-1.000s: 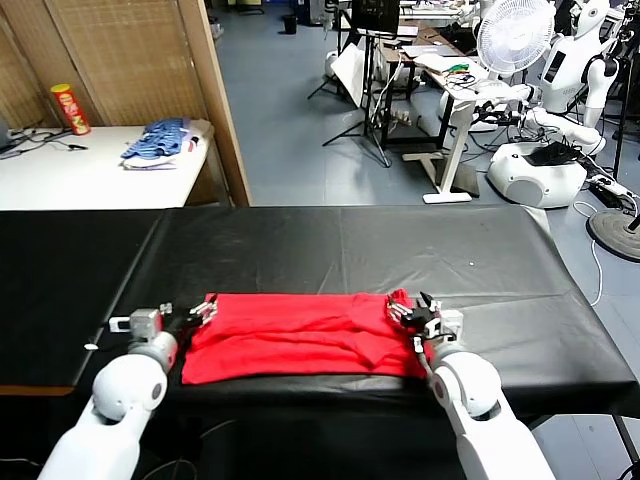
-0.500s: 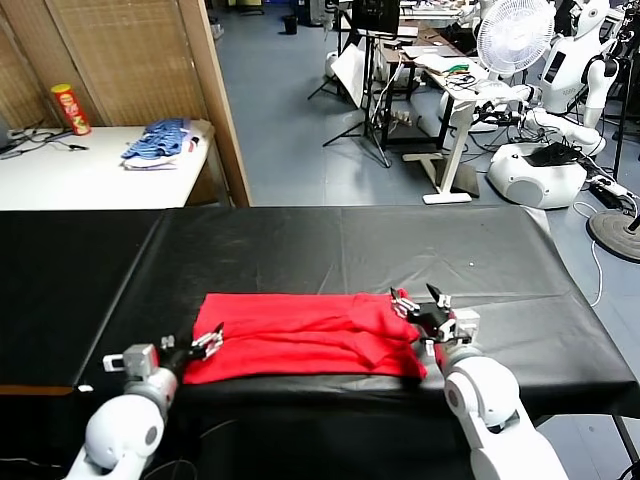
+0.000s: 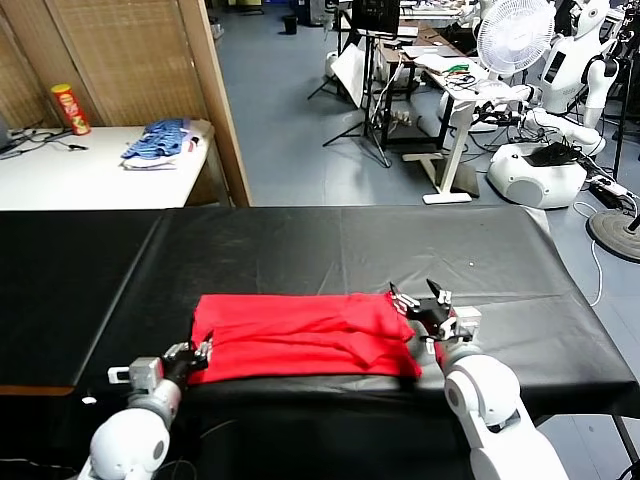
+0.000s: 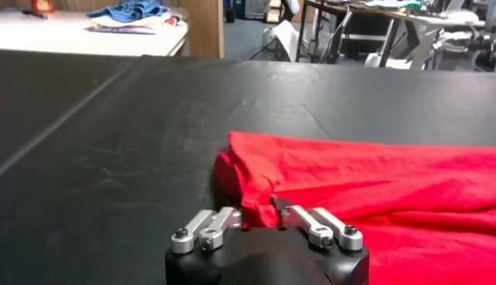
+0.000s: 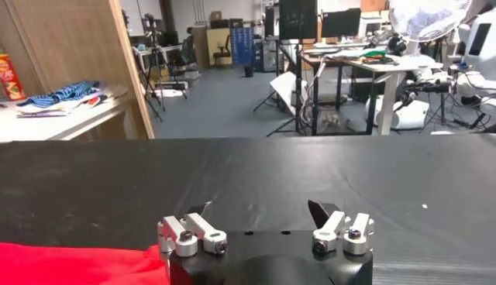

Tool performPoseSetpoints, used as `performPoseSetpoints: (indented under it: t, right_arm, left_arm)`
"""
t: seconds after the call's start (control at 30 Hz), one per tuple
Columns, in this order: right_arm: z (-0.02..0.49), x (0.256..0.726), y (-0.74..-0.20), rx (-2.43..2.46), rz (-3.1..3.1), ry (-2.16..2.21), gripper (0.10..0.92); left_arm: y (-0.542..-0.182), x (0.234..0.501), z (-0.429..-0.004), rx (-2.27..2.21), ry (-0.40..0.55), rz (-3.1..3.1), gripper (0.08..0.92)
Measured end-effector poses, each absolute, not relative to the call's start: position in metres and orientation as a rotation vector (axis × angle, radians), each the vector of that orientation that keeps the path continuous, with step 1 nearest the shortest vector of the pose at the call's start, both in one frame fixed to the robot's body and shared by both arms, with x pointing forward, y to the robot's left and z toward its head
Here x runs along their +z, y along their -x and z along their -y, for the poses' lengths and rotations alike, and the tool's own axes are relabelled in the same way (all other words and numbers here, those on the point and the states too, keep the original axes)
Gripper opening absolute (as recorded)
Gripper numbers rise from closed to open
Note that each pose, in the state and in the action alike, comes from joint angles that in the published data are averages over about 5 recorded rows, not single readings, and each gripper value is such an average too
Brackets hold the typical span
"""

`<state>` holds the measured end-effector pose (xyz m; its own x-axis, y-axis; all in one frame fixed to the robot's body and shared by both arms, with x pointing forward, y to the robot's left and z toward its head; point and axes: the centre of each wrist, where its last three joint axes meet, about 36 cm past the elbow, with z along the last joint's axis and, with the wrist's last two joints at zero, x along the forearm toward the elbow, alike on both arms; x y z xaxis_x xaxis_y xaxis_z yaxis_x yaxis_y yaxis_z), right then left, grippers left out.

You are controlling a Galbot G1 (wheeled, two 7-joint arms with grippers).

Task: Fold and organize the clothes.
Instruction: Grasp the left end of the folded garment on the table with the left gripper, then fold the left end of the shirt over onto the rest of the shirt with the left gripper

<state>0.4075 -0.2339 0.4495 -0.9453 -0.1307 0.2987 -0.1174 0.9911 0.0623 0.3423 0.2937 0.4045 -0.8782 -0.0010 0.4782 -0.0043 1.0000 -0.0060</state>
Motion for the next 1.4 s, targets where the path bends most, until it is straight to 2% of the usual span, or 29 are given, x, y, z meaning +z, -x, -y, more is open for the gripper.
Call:
performPoseSetpoints:
  t: [0.23,0.4,0.57,0.73,0.87,1.17,1.4]
  right_arm:
    - [0.238,0.455,-0.403,-0.061,2.838,-0.159,0.798]
    - [0.239,0.456,-0.399,-0.061,2.84,-0.152,0.798]
    - [0.236,0.455,-0.394,-0.048,2.841,-0.148,0.798]
    - [0.235,0.453,-0.39,-0.03,2.839,-0.134,0.798]
    - [0.237,0.452,-0.385,-0.019,2.836,-0.115,0.798]
    - [0.243,0.45,-0.378,-0.006,2.829,-0.074,0.798]
    - [0.241,0.449,-0.377,-0.004,2.827,-0.072,0.798]
  left_arm:
    - [-0.347,0.409,-0.309,-0.22,-0.018,2.684,0.159]
    - [-0.353,0.415,-0.346,-0.47,-0.079,2.665,0.159]
    - [-0.36,0.433,-0.379,-0.65,-0.132,2.624,0.159]
    - [-0.364,0.449,-0.364,-0.611,-0.13,2.632,0.159]
    - [-0.361,0.458,-0.327,-0.433,-0.068,2.649,0.159]
    - [-0.365,0.478,-0.248,0.082,0.202,2.633,0.159]
    - [-0.371,0.482,-0.214,0.229,0.311,2.627,0.159]
